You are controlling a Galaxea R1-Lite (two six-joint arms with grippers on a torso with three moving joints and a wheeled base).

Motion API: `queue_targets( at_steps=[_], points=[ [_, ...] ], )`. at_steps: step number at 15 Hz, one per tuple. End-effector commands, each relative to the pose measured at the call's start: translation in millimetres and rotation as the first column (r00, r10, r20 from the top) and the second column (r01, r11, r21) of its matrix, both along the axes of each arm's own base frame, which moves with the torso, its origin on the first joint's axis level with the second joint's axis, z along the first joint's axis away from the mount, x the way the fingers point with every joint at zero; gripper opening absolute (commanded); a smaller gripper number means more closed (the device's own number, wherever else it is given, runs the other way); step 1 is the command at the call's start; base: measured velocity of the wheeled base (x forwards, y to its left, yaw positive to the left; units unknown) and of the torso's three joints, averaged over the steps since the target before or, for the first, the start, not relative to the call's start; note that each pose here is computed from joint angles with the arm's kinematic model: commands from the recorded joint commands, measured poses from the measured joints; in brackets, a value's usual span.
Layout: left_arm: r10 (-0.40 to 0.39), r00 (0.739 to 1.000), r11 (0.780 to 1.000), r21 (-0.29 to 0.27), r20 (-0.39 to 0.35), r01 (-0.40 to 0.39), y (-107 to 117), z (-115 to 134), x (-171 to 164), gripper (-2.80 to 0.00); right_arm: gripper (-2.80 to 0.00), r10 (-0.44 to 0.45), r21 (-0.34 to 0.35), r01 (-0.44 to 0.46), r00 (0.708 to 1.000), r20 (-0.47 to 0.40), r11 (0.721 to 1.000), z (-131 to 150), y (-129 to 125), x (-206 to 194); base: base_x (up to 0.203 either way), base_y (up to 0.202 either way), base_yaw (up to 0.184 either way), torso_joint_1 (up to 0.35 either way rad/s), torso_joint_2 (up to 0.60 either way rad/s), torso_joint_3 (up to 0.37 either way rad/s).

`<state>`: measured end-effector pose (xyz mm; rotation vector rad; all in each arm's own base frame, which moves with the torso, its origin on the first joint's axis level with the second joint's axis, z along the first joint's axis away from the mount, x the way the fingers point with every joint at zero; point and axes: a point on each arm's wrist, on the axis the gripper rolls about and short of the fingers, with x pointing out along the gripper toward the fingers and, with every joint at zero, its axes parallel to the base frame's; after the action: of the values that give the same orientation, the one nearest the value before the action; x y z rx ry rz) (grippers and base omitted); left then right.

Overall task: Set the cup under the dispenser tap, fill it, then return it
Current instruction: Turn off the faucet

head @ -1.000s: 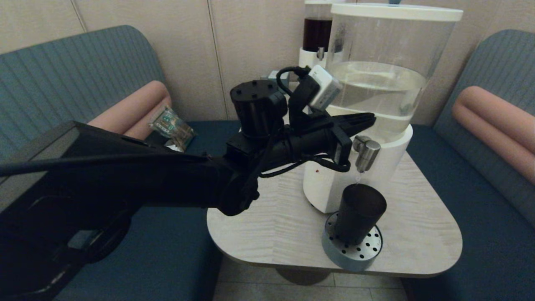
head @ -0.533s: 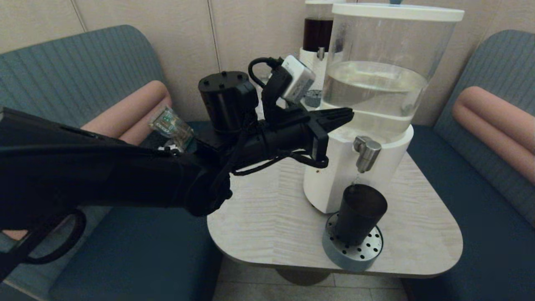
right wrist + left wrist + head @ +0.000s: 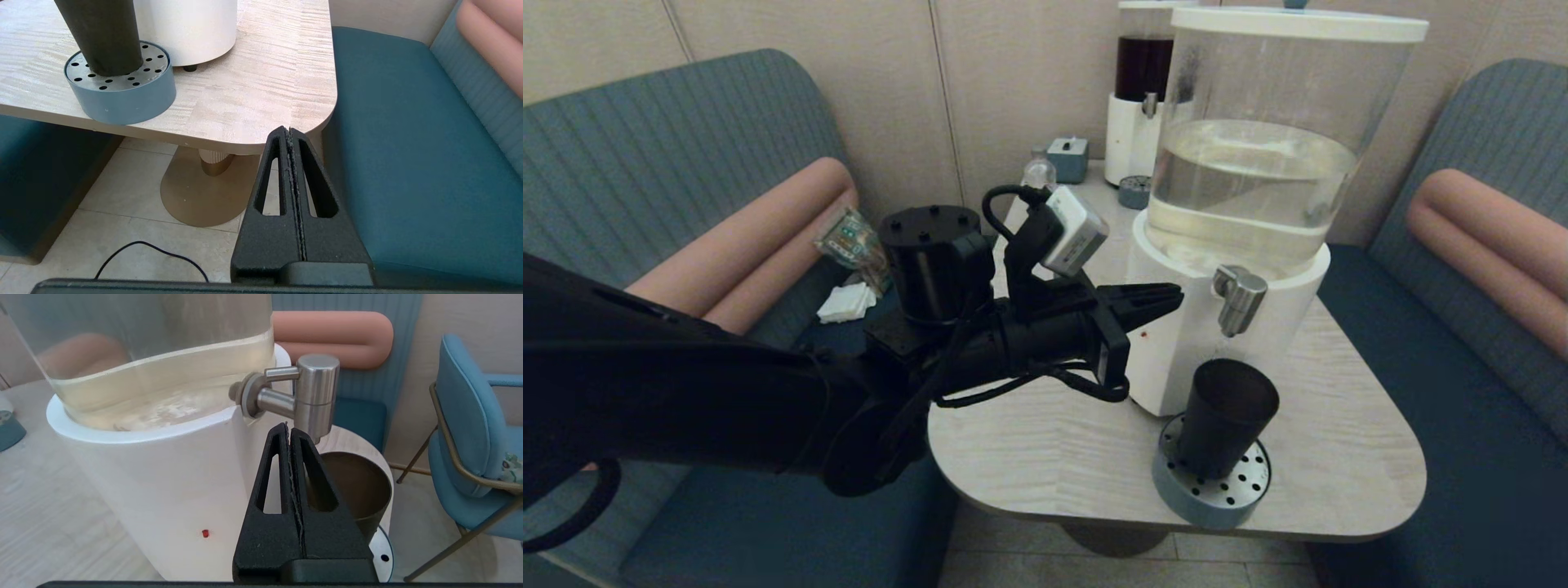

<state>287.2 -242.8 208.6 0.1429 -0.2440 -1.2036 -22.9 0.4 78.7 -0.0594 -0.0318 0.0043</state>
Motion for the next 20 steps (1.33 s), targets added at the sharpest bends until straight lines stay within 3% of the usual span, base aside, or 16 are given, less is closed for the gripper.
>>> queue_targets(
  at_steps=[1,20],
  points=[
    [-0.006,1.000,1.000,-0.001,0.004,0.006,-1.9,-1.3,1.5,-2.80,-2.80,0.000,-0.001,0.000,1.000,-0.014,1.000,-3.3,0.0,1.0,0.000,0.000,0.000,0.000,0.00,0.000],
    [-0.021,0.999,0.999,-0.040,0.048,0.023,-26.5,3.1,22.6,-2.80,-2.80,-0.001,-0.001,0.001,1.000,-0.012,1.000,-2.9,0.0,0.9,0.000,0.000,0.000,0.000,0.00,0.000]
  ],
)
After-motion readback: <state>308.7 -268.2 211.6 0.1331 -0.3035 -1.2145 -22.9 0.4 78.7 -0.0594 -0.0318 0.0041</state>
